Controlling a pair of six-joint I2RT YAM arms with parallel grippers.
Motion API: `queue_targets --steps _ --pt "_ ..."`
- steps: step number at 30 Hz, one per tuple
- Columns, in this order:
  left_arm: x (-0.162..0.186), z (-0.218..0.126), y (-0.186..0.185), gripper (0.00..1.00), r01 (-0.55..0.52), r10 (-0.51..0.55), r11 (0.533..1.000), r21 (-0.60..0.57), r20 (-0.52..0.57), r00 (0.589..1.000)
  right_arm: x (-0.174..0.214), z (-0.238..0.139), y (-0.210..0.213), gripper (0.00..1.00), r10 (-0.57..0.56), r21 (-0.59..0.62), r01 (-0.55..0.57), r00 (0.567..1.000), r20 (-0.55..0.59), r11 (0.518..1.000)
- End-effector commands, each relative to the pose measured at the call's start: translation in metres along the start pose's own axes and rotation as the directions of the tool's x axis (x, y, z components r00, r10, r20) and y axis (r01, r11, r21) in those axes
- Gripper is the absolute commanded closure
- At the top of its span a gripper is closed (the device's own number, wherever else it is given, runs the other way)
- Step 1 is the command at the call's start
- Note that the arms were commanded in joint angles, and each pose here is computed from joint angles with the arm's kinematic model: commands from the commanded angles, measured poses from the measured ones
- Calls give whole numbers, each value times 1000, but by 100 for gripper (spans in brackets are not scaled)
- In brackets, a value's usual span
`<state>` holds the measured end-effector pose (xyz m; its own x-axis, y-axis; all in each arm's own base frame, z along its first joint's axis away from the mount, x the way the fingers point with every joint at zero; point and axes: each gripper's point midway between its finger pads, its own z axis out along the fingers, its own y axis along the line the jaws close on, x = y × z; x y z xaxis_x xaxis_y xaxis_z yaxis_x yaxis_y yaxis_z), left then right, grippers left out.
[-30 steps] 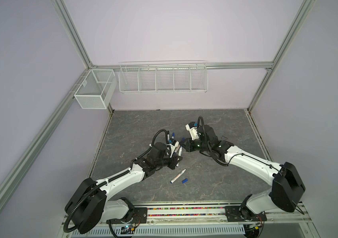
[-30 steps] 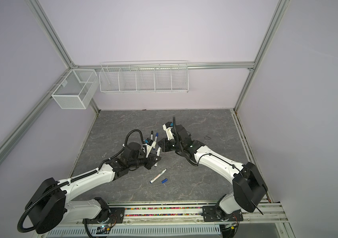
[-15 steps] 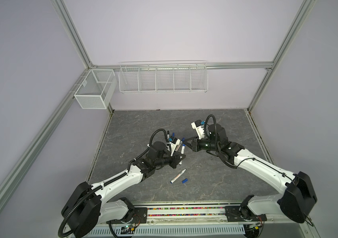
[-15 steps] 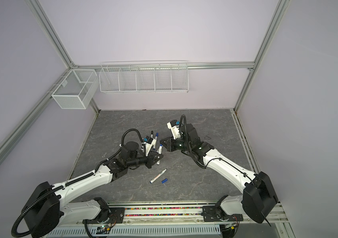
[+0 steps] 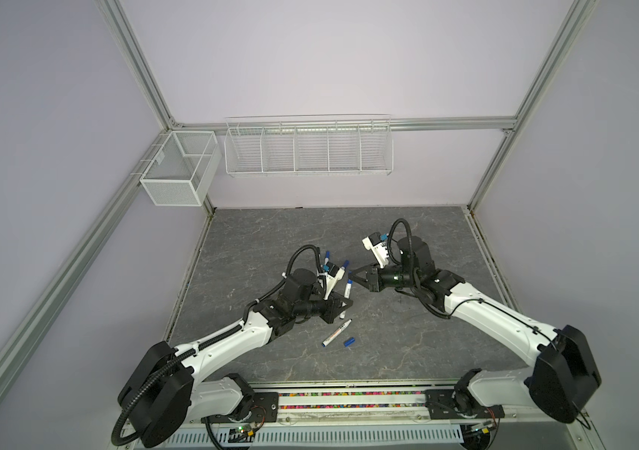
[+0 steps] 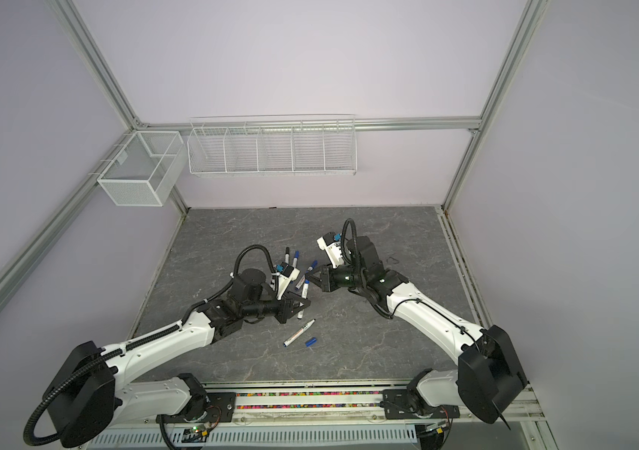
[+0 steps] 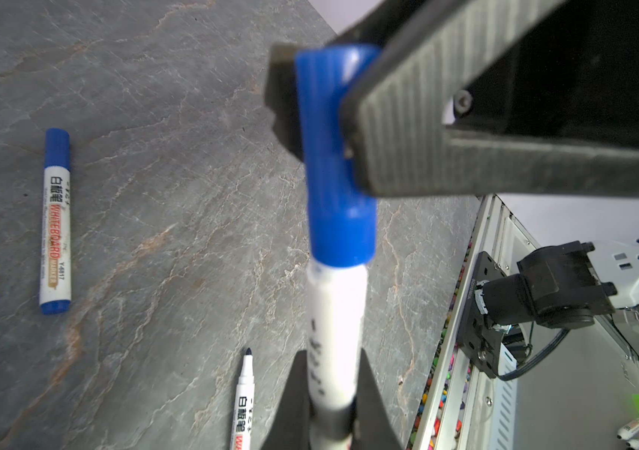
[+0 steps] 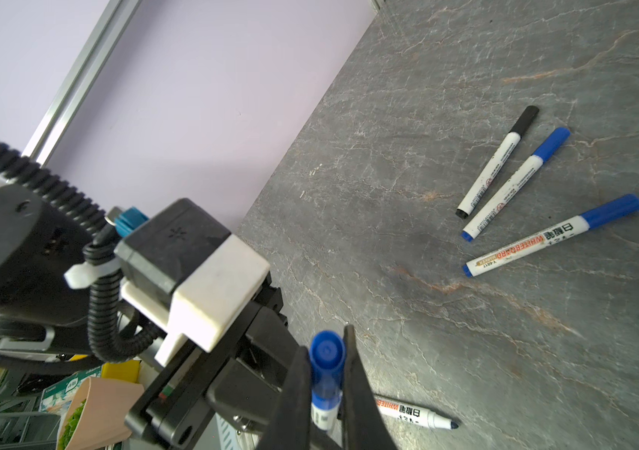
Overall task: Insert the pens into the pen caps
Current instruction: 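Push the blue cap down onto the marker tip with the right gripper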
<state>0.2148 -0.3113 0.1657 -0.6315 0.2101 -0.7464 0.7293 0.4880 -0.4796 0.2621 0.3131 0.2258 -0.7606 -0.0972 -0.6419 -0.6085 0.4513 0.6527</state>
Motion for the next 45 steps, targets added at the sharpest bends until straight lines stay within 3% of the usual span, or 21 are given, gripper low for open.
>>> queue_targets --steps 1,21,31,45 --pt "-70 -10 4 100 -44 57 997 -65 219 974 76 -9 39 91 73 -188 -133 952 -296 973" --pt "-75 -6 5 100 -85 100 993 -81 205 974 111 -21 42 92 90 -211 -190 909 -408 959" --pt "-70 -2 11 100 -161 177 979 -126 128 976 124 -22 43 92 89 -222 -213 880 -467 951" --pt "-113 -8 -4 100 -100 105 995 -32 289 952 162 -1 16 94 122 -117 -223 821 -558 968"
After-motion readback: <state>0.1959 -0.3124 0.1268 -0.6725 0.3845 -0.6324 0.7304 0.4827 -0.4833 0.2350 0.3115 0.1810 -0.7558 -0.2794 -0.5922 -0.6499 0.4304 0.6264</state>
